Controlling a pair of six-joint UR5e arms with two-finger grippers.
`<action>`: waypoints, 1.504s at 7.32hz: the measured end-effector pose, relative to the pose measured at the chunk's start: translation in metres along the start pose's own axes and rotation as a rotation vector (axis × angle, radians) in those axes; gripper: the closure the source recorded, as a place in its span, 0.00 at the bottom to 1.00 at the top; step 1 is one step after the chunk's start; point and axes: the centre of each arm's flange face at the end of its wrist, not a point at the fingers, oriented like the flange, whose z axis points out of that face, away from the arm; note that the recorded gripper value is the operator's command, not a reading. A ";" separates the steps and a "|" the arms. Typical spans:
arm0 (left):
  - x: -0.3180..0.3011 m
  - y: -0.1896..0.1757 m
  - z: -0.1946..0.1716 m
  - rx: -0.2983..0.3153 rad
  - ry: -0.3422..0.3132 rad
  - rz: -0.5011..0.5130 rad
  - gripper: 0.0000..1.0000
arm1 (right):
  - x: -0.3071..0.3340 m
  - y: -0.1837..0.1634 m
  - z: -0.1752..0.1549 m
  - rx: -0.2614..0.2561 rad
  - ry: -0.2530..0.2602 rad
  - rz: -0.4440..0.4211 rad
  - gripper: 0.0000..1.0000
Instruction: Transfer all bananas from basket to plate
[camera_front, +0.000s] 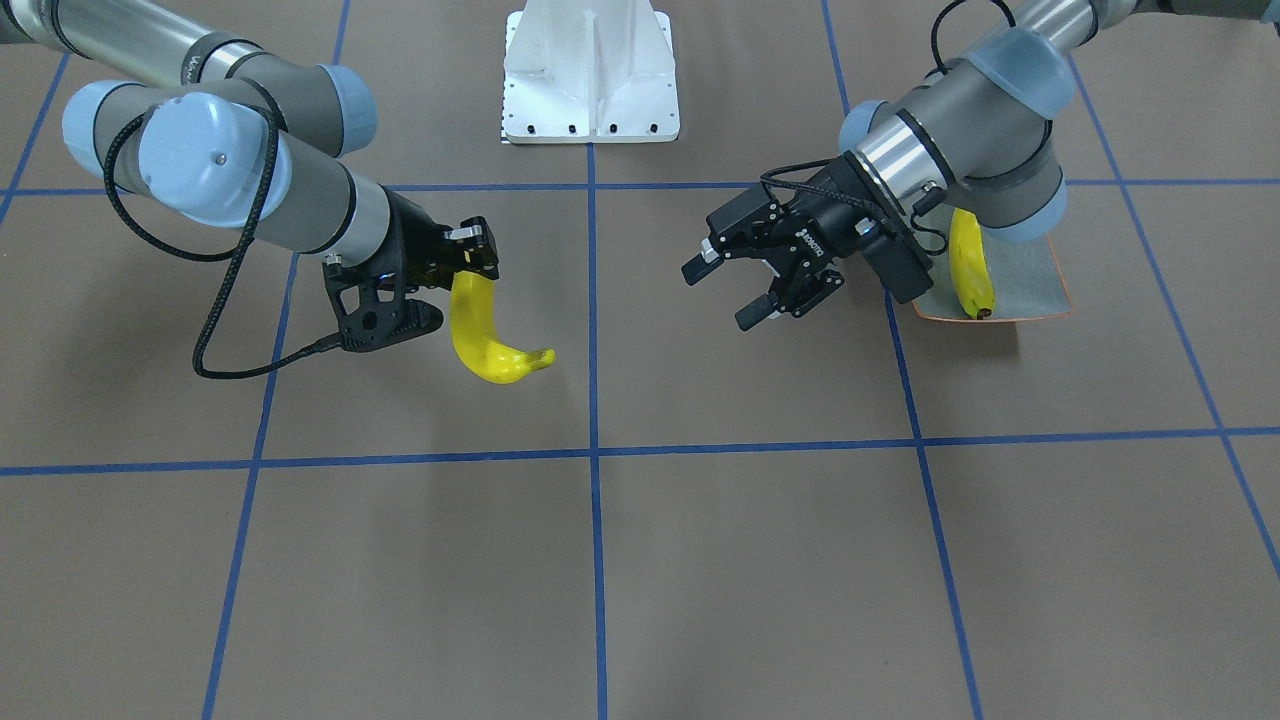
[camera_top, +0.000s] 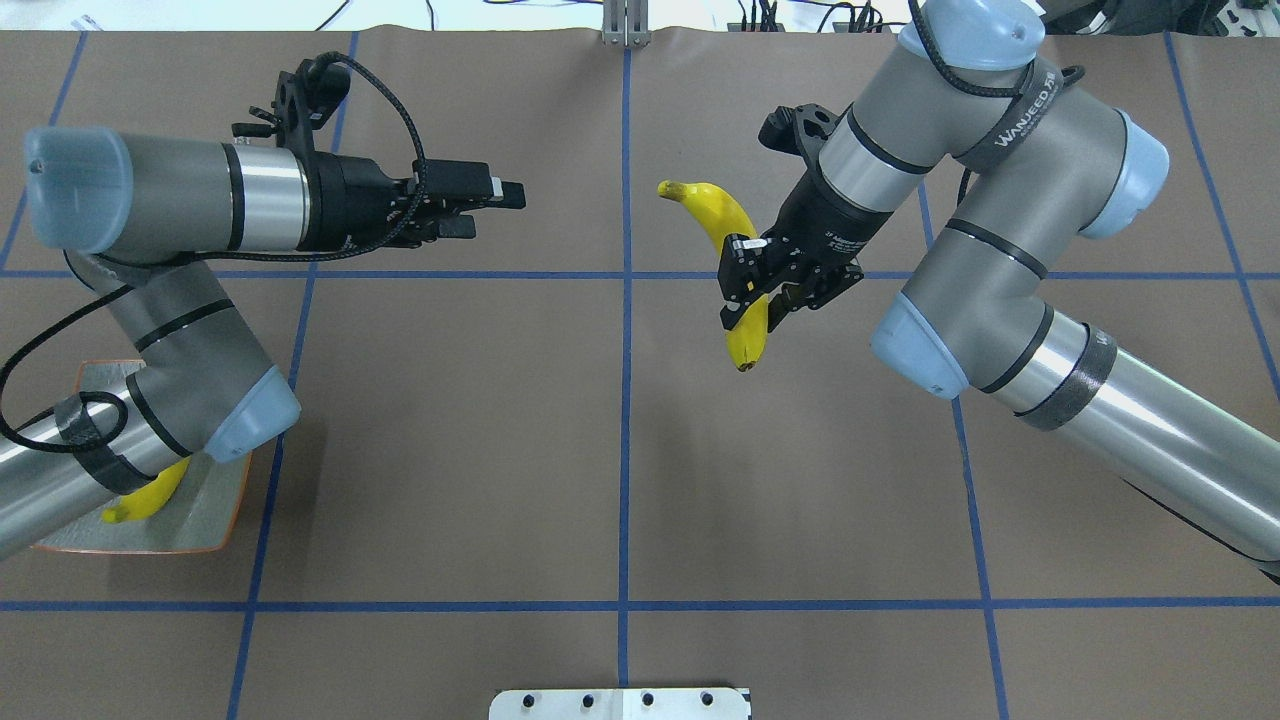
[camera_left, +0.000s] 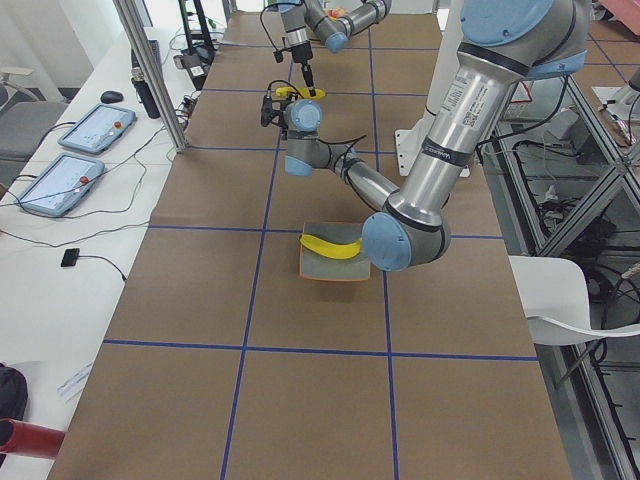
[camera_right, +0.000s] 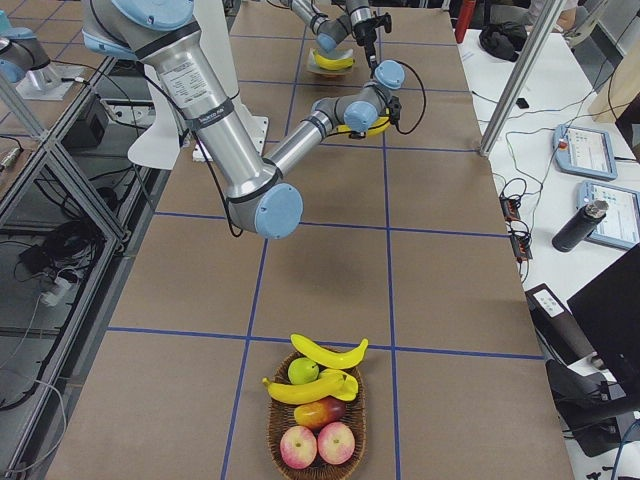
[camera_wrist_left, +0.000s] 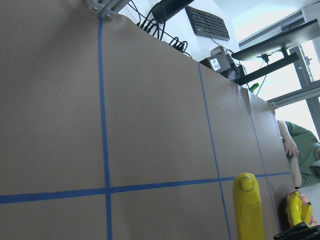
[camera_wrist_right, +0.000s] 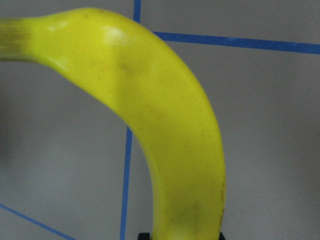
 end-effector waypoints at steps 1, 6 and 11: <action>0.000 0.017 0.014 0.016 0.025 -0.008 0.00 | -0.016 0.003 0.002 -0.003 -0.013 0.011 1.00; 0.010 0.064 0.061 0.069 0.080 -0.068 0.00 | -0.059 0.025 0.037 -0.002 -0.017 0.079 1.00; 0.011 0.063 0.085 0.085 0.066 -0.091 0.00 | -0.068 0.035 0.047 -0.014 -0.019 0.099 1.00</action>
